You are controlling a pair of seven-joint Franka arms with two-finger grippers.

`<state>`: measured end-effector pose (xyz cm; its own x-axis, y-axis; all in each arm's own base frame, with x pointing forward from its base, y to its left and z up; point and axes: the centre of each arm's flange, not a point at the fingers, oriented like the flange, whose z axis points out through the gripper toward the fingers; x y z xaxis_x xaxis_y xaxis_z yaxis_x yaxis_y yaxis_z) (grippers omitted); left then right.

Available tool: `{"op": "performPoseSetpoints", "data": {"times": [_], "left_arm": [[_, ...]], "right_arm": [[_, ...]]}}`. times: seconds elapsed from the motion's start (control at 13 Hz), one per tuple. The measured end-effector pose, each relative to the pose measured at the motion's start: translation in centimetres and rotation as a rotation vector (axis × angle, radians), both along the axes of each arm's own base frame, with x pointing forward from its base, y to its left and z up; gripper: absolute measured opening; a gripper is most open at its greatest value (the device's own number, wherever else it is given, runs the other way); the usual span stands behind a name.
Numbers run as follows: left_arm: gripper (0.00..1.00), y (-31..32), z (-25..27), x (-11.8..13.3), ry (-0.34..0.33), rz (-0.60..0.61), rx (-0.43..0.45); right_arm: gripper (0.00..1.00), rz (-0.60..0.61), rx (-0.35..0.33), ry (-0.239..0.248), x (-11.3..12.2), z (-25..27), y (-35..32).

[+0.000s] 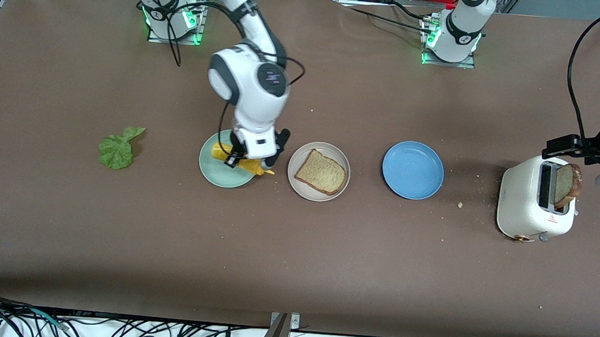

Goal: Make sandwich in beige plate with both arms

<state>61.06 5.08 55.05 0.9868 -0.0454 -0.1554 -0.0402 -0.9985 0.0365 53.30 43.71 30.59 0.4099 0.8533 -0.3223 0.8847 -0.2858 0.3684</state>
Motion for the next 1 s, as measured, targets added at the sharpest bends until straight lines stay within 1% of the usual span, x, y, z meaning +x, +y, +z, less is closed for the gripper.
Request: {"op": "performPoseSetpoints", "data": {"times": [0.08, 0.23, 0.31, 0.38, 0.54, 0.69, 0.85, 1.0], "left_arm": [[1.00, 0.0, 0.0, 0.0, 0.000, 0.000, 0.000], [1.00, 0.0, 0.0, 0.0, 0.000, 0.000, 0.000], [1.00, 0.0, 0.0, 0.0, 0.000, 0.000, 0.000], [1.00, 0.0, 0.0, 0.0, 0.001, 0.000, 0.000], [1.00, 0.0, 0.0, 0.0, 0.001, 0.000, 0.000], [1.00, 0.0, 0.0, 0.0, 0.001, 0.000, 0.000], [1.00, 0.0, 0.0, 0.0, 0.001, 0.002, 0.000], [1.00, 0.0, 0.0, 0.0, 0.001, 0.009, 0.001]], "right_arm": [[0.11, 0.000, -0.065, -0.033, -1.0, -1.2, 1.8], [0.11, 0.020, -0.193, -0.113, -3.7, -3.9, 5.0], [0.11, 0.032, -0.242, -0.145, -5.0, -5.1, 6.2], [0.11, 0.043, -0.274, -0.163, -6.0, -6.2, 7.0], [0.11, 0.050, -0.303, -0.176, -6.5, -7.4, 7.3], [0.11, 0.046, -0.311, -0.187, -5.9, -7.5, 7.2], [0.11, 0.060, -0.341, -0.208, -5.7, -7.4, 7.3], [0.11, 0.078, -0.358, -0.209, -6.1, -7.9, 7.7]]}}
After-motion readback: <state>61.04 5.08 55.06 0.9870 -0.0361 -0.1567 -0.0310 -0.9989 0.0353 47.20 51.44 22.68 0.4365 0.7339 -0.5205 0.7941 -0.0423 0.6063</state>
